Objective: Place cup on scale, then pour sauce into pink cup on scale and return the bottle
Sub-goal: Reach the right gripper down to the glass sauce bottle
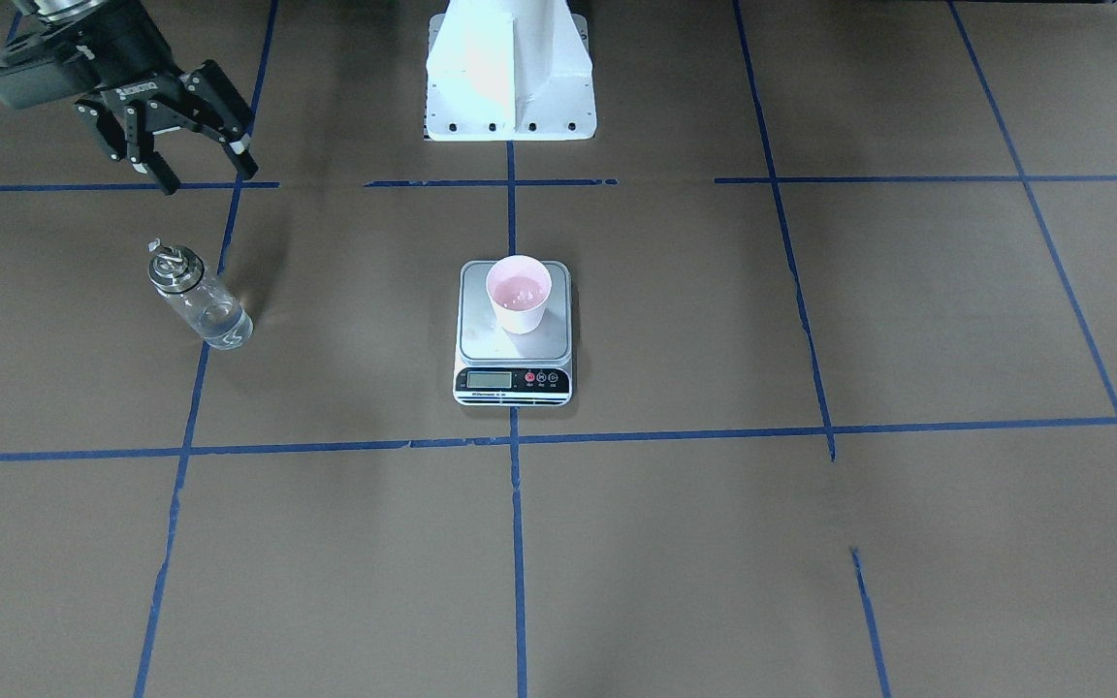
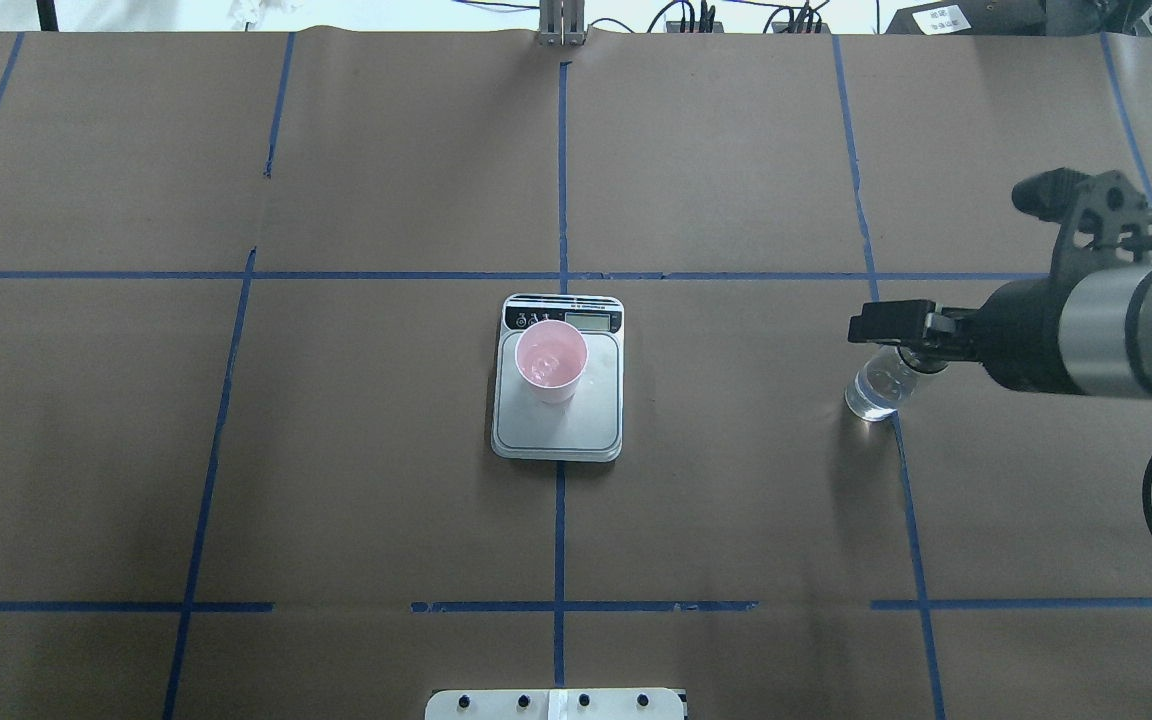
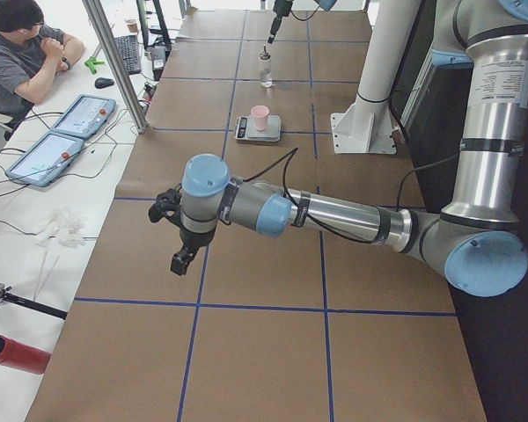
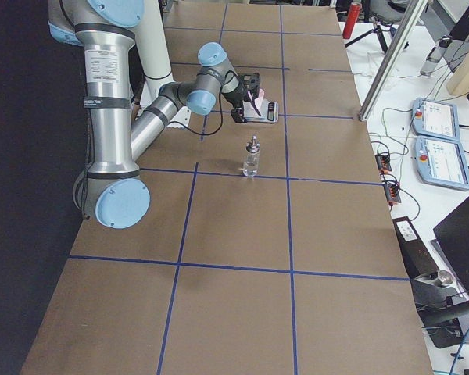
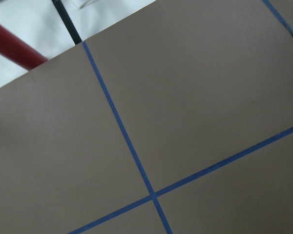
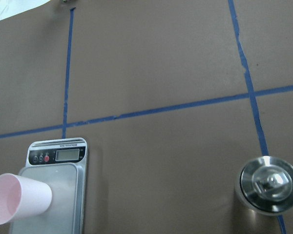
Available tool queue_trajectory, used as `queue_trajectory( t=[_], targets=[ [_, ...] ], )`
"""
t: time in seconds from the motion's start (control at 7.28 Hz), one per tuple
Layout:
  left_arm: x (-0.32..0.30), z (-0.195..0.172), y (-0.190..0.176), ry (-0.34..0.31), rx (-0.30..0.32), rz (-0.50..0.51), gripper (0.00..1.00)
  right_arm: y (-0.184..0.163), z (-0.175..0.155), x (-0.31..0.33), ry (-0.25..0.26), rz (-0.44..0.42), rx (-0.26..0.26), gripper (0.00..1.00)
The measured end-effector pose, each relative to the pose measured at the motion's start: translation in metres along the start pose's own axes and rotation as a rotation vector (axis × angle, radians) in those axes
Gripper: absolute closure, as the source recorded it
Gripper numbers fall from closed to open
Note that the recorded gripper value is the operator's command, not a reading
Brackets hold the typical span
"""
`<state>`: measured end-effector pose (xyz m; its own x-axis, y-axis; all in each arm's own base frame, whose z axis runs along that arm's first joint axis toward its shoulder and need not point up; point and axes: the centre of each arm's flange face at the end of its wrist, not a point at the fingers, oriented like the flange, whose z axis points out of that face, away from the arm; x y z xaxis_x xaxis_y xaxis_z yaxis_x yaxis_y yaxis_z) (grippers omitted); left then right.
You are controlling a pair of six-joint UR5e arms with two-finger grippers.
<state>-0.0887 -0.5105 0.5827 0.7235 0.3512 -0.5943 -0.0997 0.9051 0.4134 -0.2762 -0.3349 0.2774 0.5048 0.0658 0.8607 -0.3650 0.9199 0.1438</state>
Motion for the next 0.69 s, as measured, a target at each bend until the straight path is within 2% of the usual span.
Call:
queue_trajectory(
  t=[0.14, 0.27, 0.55, 0.69],
  targets=[
    [-0.011, 0.009, 0.026, 0.015, -0.021, -0.034, 0.0, 0.03, 0.014, 0.002, 0.044, -0.034, 0.043, 0.0],
    [-0.014, 0.015, 0.052, 0.021, -0.042, -0.066, 0.0, 0.051, 0.025, 0.016, 0.058, -0.066, 0.07, 0.0],
    [-0.015, 0.026, 0.093, 0.028, -0.081, -0.156, 0.0, 0.066, 0.04, 0.063, 0.009, -0.11, 0.119, 0.0],
    [-0.014, 0.028, 0.104, 0.032, -0.09, -0.176, 0.0, 0.068, 0.045, 0.079, 0.006, -0.127, 0.152, 0.0]
  ],
)
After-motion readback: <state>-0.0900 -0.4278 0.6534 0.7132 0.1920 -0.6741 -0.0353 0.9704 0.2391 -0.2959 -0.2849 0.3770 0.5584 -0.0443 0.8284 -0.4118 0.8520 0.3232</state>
